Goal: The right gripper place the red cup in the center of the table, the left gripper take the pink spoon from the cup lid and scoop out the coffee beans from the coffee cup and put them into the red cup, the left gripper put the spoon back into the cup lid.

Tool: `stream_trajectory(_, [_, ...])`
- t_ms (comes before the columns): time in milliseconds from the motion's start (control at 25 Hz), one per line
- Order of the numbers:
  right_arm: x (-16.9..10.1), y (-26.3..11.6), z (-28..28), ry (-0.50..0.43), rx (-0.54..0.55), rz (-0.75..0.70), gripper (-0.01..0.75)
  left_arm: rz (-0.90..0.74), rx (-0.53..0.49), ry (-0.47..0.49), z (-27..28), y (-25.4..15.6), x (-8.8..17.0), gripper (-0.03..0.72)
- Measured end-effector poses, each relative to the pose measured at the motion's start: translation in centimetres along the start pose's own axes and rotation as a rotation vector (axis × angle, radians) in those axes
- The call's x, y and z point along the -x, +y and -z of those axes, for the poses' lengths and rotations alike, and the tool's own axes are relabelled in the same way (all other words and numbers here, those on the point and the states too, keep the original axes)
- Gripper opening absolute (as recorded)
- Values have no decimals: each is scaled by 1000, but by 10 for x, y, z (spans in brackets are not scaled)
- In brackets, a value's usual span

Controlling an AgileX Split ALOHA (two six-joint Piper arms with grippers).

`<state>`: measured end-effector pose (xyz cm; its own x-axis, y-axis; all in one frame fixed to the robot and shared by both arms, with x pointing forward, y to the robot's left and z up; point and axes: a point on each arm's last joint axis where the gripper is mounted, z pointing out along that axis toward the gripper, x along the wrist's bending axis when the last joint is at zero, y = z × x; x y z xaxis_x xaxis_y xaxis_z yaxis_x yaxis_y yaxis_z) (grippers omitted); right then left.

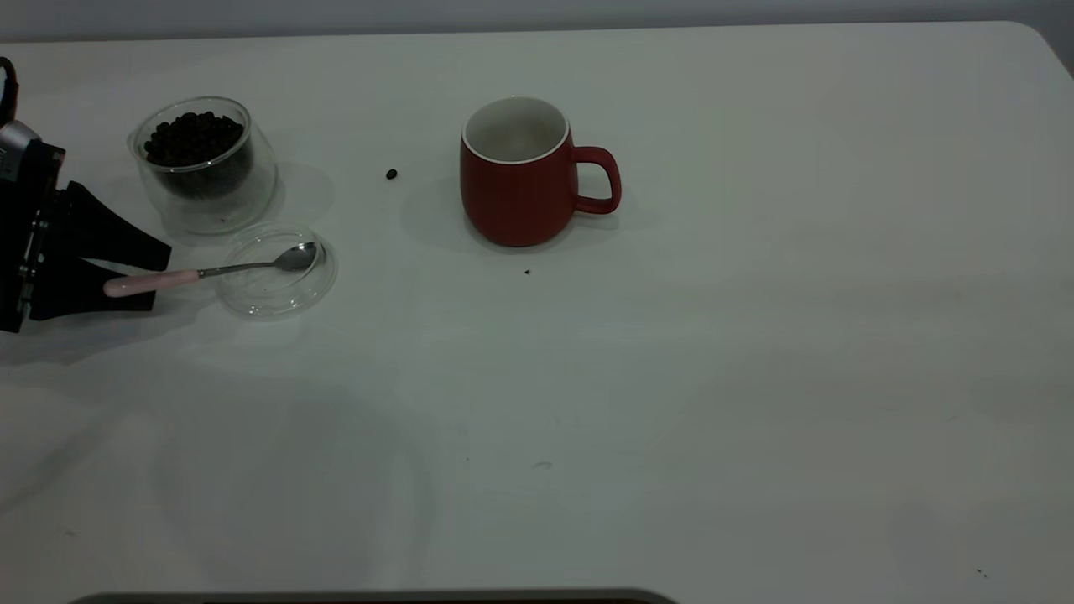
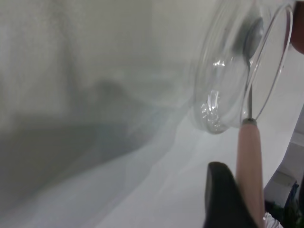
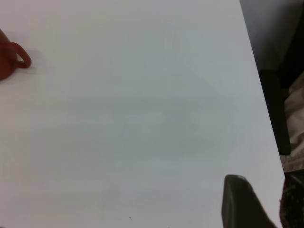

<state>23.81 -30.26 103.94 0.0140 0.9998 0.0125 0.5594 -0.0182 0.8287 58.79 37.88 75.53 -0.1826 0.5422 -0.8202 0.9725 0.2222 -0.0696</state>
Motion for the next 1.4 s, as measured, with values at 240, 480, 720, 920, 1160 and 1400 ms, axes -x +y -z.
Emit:
stream_trajectory(240, [0,0,0,0,0,0,239,-6,52,43,13,4,-2,490])
stream_trajectory(480, [0,0,0,0,0,0,239,-53,125,62,50,10,16,490])
stream_trajectory(720, [0,0,0,0,0,0,239,-200,160,35,96,9,98,476])
stream_trajectory(920, [0,0,0,0,0,0,239,-358,169,178,131,-18,192,442])
stream_trajectory(1160, [0,0,0,0,0,0,239,-518,124,519,141,-89,291,438])
stream_trajectory(1400, [0,0,0,0,0,0,239,-521,218,727,157,-168,331,438])
